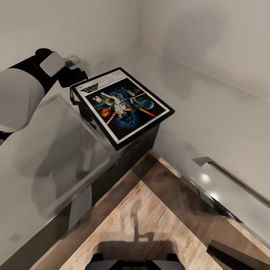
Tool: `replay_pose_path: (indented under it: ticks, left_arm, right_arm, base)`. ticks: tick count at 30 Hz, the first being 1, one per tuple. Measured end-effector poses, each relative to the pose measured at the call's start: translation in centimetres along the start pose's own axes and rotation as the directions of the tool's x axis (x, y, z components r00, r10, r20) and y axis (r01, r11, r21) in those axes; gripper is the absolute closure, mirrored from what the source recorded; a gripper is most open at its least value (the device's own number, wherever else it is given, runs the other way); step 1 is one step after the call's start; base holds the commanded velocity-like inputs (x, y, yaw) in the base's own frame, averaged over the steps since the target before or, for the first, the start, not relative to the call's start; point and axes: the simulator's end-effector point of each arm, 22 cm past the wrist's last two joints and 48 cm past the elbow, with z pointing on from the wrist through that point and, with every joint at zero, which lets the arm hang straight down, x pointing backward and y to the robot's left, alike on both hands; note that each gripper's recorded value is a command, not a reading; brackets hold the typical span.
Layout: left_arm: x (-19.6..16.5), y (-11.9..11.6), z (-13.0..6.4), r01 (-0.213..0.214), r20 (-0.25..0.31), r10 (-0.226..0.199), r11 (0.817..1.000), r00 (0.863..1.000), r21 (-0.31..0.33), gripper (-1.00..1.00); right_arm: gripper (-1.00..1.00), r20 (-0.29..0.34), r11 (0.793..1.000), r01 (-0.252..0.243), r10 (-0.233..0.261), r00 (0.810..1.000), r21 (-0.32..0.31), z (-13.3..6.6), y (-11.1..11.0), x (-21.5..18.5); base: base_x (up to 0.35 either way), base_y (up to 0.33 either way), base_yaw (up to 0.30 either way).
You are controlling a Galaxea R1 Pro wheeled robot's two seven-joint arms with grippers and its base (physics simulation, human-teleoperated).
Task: Pick up the poster from the kitchen countertop and hang it on one of the wall nails in the kitchen.
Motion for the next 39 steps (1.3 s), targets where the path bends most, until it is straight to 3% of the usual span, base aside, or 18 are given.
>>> replay_pose_path:
  ticks: [22,27,39]
  left_arm:
    - [0.1,-0.1,0.0,-0.037,0.000,0.037,0.999,0.999,0.001,-1.00]
    - [0.1,-1.0,0.0,-0.024,-0.002,0.024,0.999,1.000,0.043,-1.00]
    - [0.1,-1.7,0.0,0.008,-0.004,-0.007,0.997,1.000,0.076,-1.00]
  right_arm:
    - [-1.00,0.001,1.000,0.000,0.000,1.000,0.000,0.0,0.0,0.0]
    - [-1.00,0.000,1.000,0.000,0.000,1.000,0.000,0.0,0.0,0.0]
    - [-1.00,0.000,1.000,0.000,0.000,1.000,0.000,0.0,0.0,0.0]
  base:
    - [-0.011,-0.050,0.000]
    - [0.000,-0.003,0.000]
    - [-0.094,0.000,0.000]
